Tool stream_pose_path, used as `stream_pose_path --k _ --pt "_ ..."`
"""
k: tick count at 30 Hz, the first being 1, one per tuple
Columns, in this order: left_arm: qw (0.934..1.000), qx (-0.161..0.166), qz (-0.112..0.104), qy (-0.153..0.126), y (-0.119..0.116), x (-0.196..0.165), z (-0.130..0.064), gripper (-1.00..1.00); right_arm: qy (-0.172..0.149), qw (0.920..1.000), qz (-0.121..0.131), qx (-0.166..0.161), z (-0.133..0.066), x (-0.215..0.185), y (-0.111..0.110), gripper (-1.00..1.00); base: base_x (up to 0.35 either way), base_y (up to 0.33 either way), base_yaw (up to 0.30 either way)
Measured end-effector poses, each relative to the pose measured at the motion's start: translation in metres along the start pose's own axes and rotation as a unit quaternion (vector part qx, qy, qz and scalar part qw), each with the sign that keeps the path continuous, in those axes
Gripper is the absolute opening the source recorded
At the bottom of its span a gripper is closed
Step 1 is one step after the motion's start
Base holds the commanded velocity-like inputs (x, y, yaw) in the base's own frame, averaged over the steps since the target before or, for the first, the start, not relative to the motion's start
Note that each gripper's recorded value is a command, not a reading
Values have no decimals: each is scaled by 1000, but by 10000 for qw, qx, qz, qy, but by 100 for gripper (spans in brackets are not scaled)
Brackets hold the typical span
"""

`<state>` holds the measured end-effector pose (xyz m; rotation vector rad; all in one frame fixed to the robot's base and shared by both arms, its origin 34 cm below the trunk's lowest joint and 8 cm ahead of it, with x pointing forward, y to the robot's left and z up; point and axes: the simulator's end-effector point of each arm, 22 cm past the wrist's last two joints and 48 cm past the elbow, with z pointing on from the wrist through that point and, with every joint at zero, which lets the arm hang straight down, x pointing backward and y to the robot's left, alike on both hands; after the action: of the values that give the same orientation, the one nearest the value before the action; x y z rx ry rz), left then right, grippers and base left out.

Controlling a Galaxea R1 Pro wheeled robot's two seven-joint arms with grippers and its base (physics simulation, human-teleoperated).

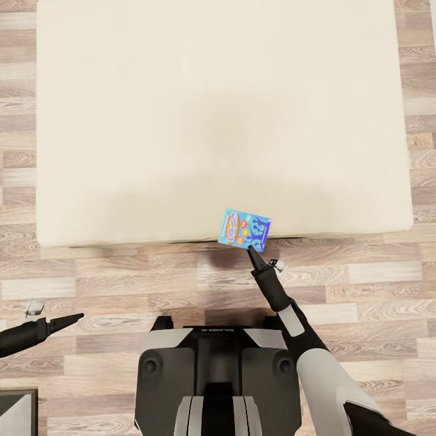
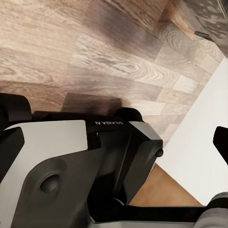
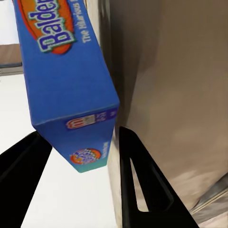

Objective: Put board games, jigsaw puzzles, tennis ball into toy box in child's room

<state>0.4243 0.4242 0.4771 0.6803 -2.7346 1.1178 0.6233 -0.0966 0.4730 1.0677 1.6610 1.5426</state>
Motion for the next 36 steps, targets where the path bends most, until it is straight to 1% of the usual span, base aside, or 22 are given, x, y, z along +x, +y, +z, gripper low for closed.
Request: stream_pose_path --k 5,24,36 --pt "10000 1 -2 13 -4 2 -4 100 13 10000 34 -3 0 2 6 -100 0 0 0" --pt "10000 11 0 32 -4 3 -3 100 18 10000 45 0 -1 2 6 -100 0 0 0" --pt "10000 13 17 71 -15 10 -14 100 83 10000 45 22 -5 4 21 -100 0 0 0"
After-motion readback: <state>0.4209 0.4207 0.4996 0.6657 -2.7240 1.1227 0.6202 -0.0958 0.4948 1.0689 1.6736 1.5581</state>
